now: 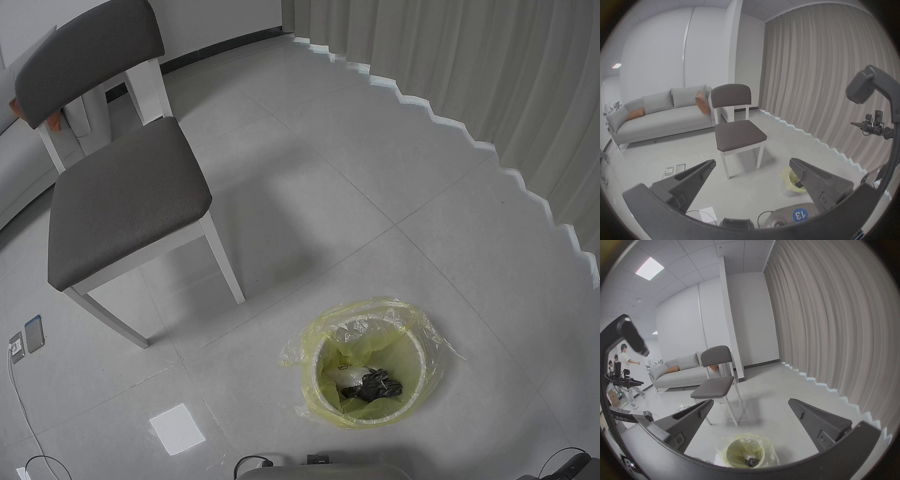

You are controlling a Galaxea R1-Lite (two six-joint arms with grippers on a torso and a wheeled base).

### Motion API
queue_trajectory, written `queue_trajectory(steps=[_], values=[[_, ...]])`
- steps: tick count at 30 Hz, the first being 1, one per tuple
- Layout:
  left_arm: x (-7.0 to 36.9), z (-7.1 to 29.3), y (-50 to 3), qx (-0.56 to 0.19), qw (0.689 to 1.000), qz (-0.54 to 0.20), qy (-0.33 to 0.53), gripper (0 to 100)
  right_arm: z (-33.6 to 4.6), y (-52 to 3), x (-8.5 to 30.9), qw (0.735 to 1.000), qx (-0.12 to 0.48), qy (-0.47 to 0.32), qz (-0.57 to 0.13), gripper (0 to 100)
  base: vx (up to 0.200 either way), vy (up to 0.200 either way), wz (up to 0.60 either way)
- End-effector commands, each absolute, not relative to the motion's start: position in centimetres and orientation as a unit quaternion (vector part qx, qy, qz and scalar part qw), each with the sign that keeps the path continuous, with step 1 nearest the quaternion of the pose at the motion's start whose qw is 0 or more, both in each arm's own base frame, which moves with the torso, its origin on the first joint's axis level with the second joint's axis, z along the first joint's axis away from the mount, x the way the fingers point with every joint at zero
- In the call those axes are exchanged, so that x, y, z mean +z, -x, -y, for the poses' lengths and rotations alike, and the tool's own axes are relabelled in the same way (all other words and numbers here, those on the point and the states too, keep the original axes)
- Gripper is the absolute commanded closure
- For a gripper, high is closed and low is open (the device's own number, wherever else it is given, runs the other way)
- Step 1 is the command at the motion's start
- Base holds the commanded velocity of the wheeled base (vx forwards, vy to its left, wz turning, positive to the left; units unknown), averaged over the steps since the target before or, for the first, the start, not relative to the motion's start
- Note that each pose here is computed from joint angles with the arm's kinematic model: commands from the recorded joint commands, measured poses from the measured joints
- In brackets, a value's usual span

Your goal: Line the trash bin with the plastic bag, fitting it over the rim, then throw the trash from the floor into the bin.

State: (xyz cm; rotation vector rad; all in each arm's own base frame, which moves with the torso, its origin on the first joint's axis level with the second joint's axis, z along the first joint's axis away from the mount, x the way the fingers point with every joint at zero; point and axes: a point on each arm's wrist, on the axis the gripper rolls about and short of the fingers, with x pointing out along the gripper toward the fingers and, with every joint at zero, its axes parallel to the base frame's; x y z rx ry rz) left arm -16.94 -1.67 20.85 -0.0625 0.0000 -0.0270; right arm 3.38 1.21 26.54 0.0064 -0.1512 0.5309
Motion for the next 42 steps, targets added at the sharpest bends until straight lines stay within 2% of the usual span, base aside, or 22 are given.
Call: queue_trajectory(steps=[1,5,9,14,17,21,33,42], values=[[19.2,1.7,18.1,-0.013,0.999,0.009,0.038,0,-1.0,0.2,23.5,0.957,0.271,-0.002,0.106,0,0.0,0.0,0.0],[18.3,1.6,16.5,-0.012,0.997,-0.023,0.07,0,-1.0,0.9,23.0,0.957,0.266,0.001,0.117,0,0.0,0.0,0.0],[16.8,1.3,12.2,-0.009,0.997,-0.035,0.075,0,-0.9,2.0,21.5,0.956,0.264,0.007,0.128,0,0.0,0.0,0.0],[12.1,0.5,5.1,0.024,0.998,-0.002,0.062,0,-0.9,2.0,19.6,0.958,0.262,0.016,0.117,0,0.0,0.0,0.0],[8.2,0.3,2.4,0.021,1.0,0.015,0.003,0,-0.9,2.3,19.1,0.958,0.26,0.014,0.121,0,0.0,0.0,0.0],[7.5,0.3,2.4,0.017,1.0,-0.016,-0.011,0,-0.9,3.1,19.0,0.955,0.259,0.023,0.141,0,0.0,0.0,0.0],[7.6,0.3,2.3,0.028,1.0,-0.002,-0.007,0,-0.9,3.3,18.0,0.957,0.251,0.031,0.14,0,0.0,0.0,0.0],[7.5,0.3,2.3,0.027,1.0,-0.002,-0.008,0,-1.0,2.5,16.0,0.961,0.253,0.028,0.107,0,0.0,0.0,0.0]])
